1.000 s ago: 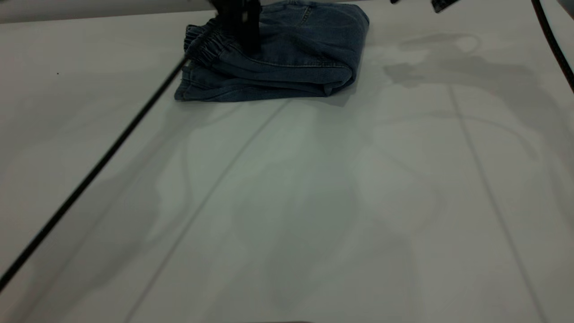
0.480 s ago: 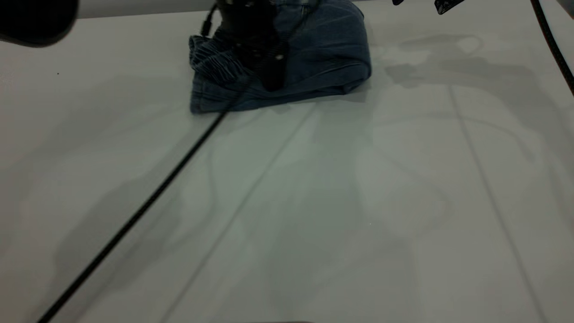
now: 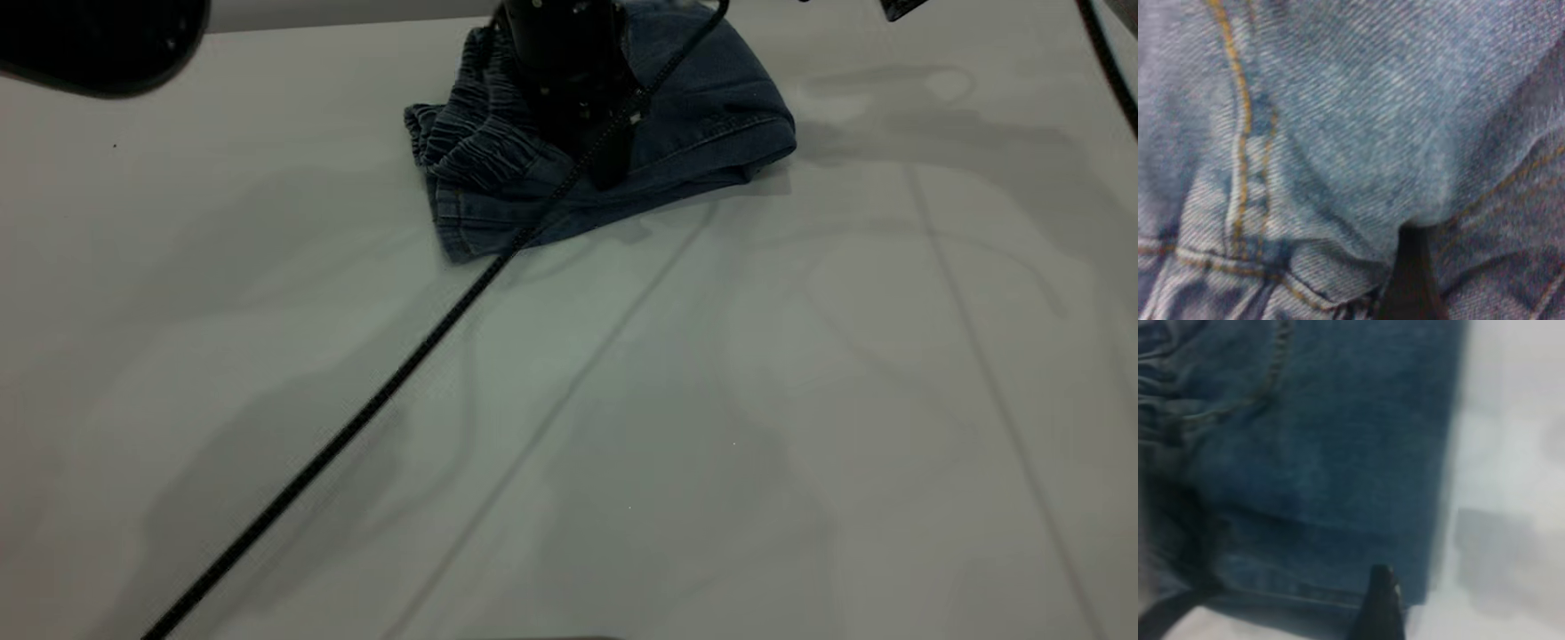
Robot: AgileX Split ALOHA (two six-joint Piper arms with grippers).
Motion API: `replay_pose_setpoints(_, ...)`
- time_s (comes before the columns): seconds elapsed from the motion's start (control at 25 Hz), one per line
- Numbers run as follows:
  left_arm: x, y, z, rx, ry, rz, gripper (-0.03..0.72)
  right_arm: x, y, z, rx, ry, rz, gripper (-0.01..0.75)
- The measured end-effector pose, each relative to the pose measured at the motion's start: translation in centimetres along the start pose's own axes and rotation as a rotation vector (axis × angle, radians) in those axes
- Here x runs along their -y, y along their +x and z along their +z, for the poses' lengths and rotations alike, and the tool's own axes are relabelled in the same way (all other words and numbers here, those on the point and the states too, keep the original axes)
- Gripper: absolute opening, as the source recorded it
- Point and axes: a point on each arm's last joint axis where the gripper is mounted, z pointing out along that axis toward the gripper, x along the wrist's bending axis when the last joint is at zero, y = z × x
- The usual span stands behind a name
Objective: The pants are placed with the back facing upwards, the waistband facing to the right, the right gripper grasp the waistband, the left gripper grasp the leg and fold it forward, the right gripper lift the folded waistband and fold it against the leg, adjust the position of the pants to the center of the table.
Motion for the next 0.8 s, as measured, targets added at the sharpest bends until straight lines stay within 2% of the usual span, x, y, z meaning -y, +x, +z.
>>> replay_pose_setpoints(0.32,-1.4,0.8,-4.8,-0.088,-0.084,0.007,0.516,-0.3,-2.6,-1.1,0.023,-0.023,0.047,0.570)
replay_pose_setpoints(0.52,-2.8,1.7,-2.8,-0.169,-0.282,-0.096,0.516,-0.2,-2.5,-1.1,0.019,-0.014,0.048,0.570)
replay_pose_setpoints(0.6,-2.9,1.8,-1.3,-0.180,-0.322,-0.133,0.516,-0.2,-2.6,-1.1,0.018,-0.011,0.048,0.570)
replay_pose_setpoints(0.8,-1.7,1.5,2.9,-0.161,-0.280,-0.162,0.516,-0.2,-2.5,-1.1,0.016,-0.010,0.049,0.570)
